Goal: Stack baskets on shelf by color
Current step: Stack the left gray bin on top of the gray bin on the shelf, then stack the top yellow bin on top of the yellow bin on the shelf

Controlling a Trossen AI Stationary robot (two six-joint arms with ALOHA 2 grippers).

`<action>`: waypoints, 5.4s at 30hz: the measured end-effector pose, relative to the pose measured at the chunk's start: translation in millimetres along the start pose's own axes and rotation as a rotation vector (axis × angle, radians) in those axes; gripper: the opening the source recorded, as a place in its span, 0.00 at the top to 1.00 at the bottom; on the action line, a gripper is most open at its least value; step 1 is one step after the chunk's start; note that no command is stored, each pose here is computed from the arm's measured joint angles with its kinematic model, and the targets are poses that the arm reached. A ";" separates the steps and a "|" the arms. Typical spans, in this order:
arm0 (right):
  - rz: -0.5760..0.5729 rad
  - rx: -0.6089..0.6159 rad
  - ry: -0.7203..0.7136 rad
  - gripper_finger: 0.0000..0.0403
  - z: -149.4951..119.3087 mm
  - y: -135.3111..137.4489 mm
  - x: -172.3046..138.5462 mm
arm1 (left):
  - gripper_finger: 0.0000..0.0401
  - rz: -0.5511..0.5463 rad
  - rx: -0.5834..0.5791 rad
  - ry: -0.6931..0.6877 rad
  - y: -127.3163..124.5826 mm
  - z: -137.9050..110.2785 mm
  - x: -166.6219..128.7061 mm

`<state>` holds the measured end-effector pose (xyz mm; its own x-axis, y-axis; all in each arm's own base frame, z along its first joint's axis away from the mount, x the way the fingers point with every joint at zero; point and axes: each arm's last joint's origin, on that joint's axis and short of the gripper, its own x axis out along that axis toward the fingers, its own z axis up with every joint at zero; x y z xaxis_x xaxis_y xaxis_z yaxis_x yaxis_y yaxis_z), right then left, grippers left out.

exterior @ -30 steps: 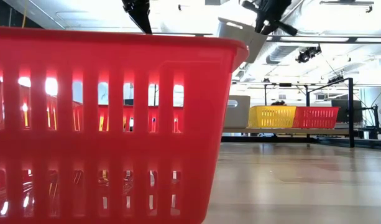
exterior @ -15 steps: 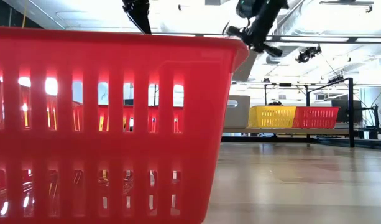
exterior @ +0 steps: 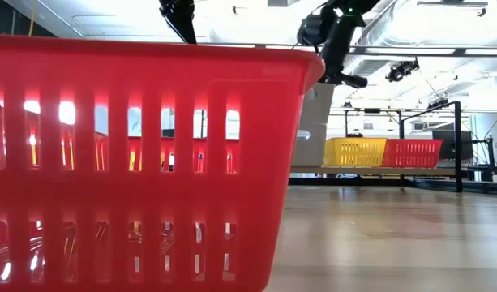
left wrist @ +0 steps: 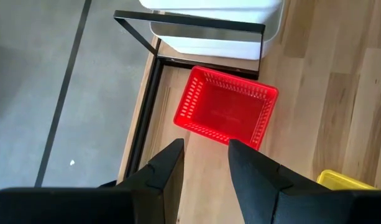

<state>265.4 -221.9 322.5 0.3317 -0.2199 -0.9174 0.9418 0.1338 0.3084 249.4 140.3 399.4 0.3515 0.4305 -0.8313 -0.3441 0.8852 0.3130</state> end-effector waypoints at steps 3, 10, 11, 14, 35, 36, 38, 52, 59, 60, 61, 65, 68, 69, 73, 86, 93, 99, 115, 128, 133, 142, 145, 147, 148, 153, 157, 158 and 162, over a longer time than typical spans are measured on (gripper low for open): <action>-0.003 0.004 0.016 1.00 0.4 0.7 4.8 | 0.71 0.000 0.001 0.001 0.0 0.0 0.1; -0.022 -0.005 0.065 1.00 -2.3 5.1 19.4 | 0.71 0.000 0.001 0.001 0.0 0.0 0.2; -0.026 -0.005 0.070 1.00 -2.3 5.3 21.4 | 0.71 0.000 0.000 0.000 0.0 0.0 0.1; -0.033 -0.005 0.090 1.00 -2.1 5.6 27.2 | 0.71 0.000 0.000 0.000 0.0 0.0 0.1; -0.071 0.020 0.096 1.00 -2.2 0.4 31.4 | 0.71 -0.003 -0.023 0.014 -0.4 -1.3 0.2; -0.071 0.015 0.096 1.00 -2.4 0.6 31.4 | 0.71 -0.003 -0.023 0.014 -0.4 -1.3 0.2; -0.071 0.007 0.096 1.00 -3.5 1.7 31.5 | 0.71 -0.003 -0.025 0.014 -0.4 -1.3 0.1; -0.084 -0.031 0.083 1.00 -3.2 1.4 31.6 | 0.71 -0.003 -0.026 0.014 -0.4 -1.3 0.2; -0.076 -0.056 0.082 0.98 -2.9 1.9 31.7 | 0.71 -0.003 -0.026 0.014 -0.4 -1.3 0.2; -0.074 -0.058 0.082 0.97 -2.9 2.1 31.7 | 0.71 -0.003 -0.026 0.014 -0.4 -1.3 0.1; -0.074 -0.059 0.080 0.95 -3.1 2.4 31.7 | 0.71 -0.003 -0.026 0.014 -0.4 -1.3 0.2; -0.048 -0.096 0.079 0.88 -3.1 5.1 31.9 | 0.71 -0.001 -0.025 0.015 -0.3 -1.3 0.2; -0.049 -0.091 0.072 0.82 -3.0 5.5 32.0 | 0.71 0.001 -0.026 0.015 -0.3 -1.3 0.2; -0.051 -0.089 0.070 0.81 -2.9 5.4 32.0 | 0.71 0.000 -0.025 0.015 -0.3 -1.3 0.2; -0.058 -0.089 0.062 0.78 -2.1 4.8 31.8 | 0.71 0.001 -0.024 0.015 -0.3 -1.3 0.2; -0.041 -0.118 0.033 0.79 -4.7 5.7 20.0 | 0.71 -0.001 -0.022 0.023 -0.5 -2.1 0.2; 0.053 -0.274 0.023 0.79 -34.5 23.2 -11.1 | 0.71 0.008 -0.017 0.055 -0.7 -5.0 0.1; 0.108 -0.416 0.054 0.79 -75.5 49.1 -20.7 | 0.71 0.010 -0.015 0.055 -0.7 -5.0 0.1; 0.039 -0.577 0.186 0.79 -140.2 91.5 27.3 | 0.71 0.047 -0.013 0.064 0.4 -5.2 0.1; -0.015 -0.530 0.146 0.79 -132.0 97.5 60.6 | 0.71 0.046 0.006 0.064 0.4 -5.1 0.1; -0.017 -0.497 0.099 0.79 -120.5 95.8 62.4 | 0.71 0.046 0.012 0.060 0.5 -4.8 0.1; 0.072 -0.459 0.075 0.79 -107.8 99.4 63.9 | 0.71 0.048 0.010 0.051 0.7 -3.9 0.1; 0.089 -0.448 0.077 0.79 -107.4 99.5 60.5 | 0.71 0.046 -0.009 0.051 0.7 -3.9 0.1; 0.068 -0.439 0.078 0.79 -109.3 98.9 54.7 | 0.71 0.046 -0.036 0.054 0.7 -4.4 0.1; 0.062 -0.440 0.069 0.79 -110.0 99.6 50.1 | 0.71 0.045 -0.051 0.061 0.5 -5.1 0.1; 0.027 -0.483 0.028 0.79 -117.5 105.3 26.1 | 0.71 0.023 -0.141 0.145 -1.8 -13.5 -0.7; 0.025 -0.535 -0.002 0.79 -121.1 111.6 9.7 | 0.71 0.030 -0.257 0.207 -4.5 -22.3 1.3; 0.024 -0.551 -0.006 0.79 -121.7 112.4 6.6 | 0.71 0.032 -0.283 0.221 -5.7 -26.2 1.8; 0.005 -0.625 -0.011 0.79 -121.8 113.4 -6.6 | 0.71 0.030 -0.416 0.261 -12.8 -46.5 2.6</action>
<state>363.3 -87.6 332.9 0.3400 -0.2276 -0.9125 0.7312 0.6741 0.1043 214.2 121.9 371.8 0.1243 0.3492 -0.9288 -0.6877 0.7051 0.1730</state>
